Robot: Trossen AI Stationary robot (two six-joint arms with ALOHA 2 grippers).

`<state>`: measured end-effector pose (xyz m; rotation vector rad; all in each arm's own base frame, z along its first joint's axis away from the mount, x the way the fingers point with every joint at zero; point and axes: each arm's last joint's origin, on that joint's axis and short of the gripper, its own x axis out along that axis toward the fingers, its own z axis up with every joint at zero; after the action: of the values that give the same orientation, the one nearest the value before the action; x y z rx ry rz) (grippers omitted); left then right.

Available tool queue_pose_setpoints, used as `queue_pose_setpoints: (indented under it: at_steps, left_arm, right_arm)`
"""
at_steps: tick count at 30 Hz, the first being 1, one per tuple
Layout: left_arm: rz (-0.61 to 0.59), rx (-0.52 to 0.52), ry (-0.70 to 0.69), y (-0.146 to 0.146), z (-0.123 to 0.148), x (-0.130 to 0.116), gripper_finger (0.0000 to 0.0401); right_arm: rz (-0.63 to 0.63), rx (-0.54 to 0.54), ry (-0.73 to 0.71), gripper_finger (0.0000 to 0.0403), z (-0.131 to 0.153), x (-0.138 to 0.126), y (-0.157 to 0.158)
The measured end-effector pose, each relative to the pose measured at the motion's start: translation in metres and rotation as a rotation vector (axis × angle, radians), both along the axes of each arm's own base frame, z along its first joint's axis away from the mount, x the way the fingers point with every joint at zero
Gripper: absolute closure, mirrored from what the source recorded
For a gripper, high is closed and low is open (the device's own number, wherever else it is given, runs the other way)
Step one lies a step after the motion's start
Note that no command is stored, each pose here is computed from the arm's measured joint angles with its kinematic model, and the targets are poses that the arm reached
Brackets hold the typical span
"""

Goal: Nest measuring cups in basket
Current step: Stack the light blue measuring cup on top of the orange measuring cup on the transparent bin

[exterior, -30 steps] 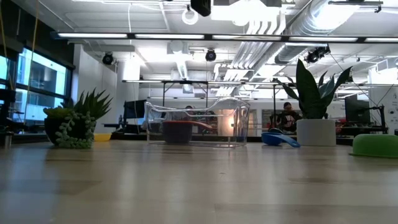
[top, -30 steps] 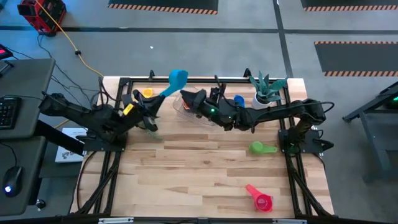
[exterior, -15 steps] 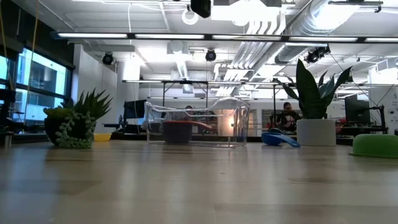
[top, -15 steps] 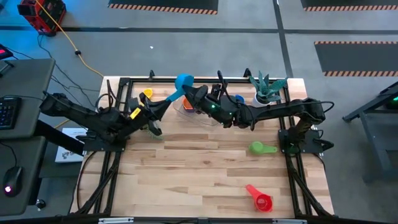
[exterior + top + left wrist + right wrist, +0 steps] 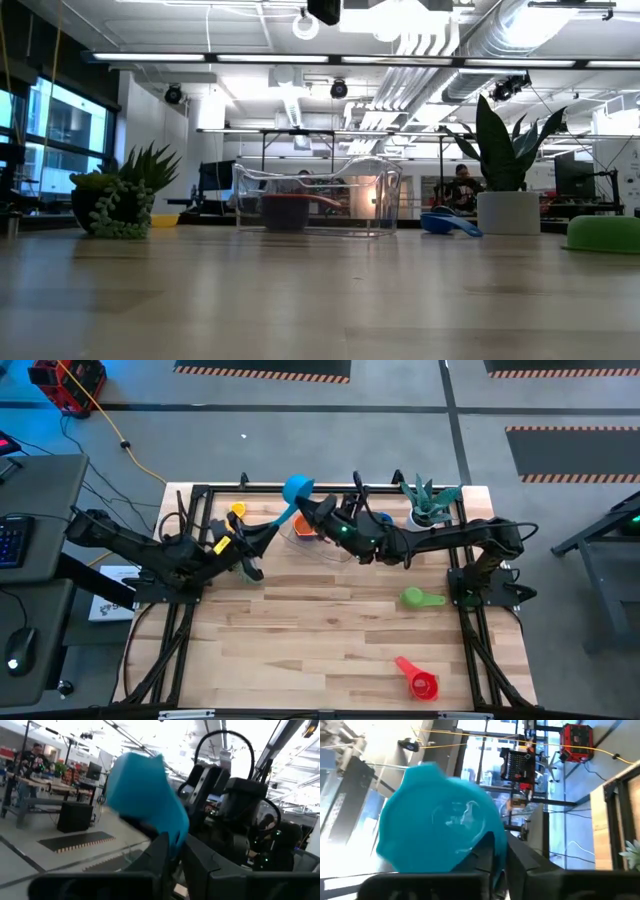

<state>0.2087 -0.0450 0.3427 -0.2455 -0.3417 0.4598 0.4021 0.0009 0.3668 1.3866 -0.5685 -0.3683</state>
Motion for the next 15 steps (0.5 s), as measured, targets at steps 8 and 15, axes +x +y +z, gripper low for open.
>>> queue_pose_setpoints:
  at_steps: [8, 15]
  left_arm:
    - [-0.073, -0.07, 0.079, 0.006, 0.0, -0.022, 0.0282]
    - [-0.108, -0.135, 0.16, 0.015, -0.003, -0.051, 0.0216]
  right_arm:
    - [0.01, -0.113, 0.1, 0.0399, 0.011, -0.011, -0.007]
    - [-0.014, -0.252, 0.352, 0.04, 0.034, -0.051, -0.022]
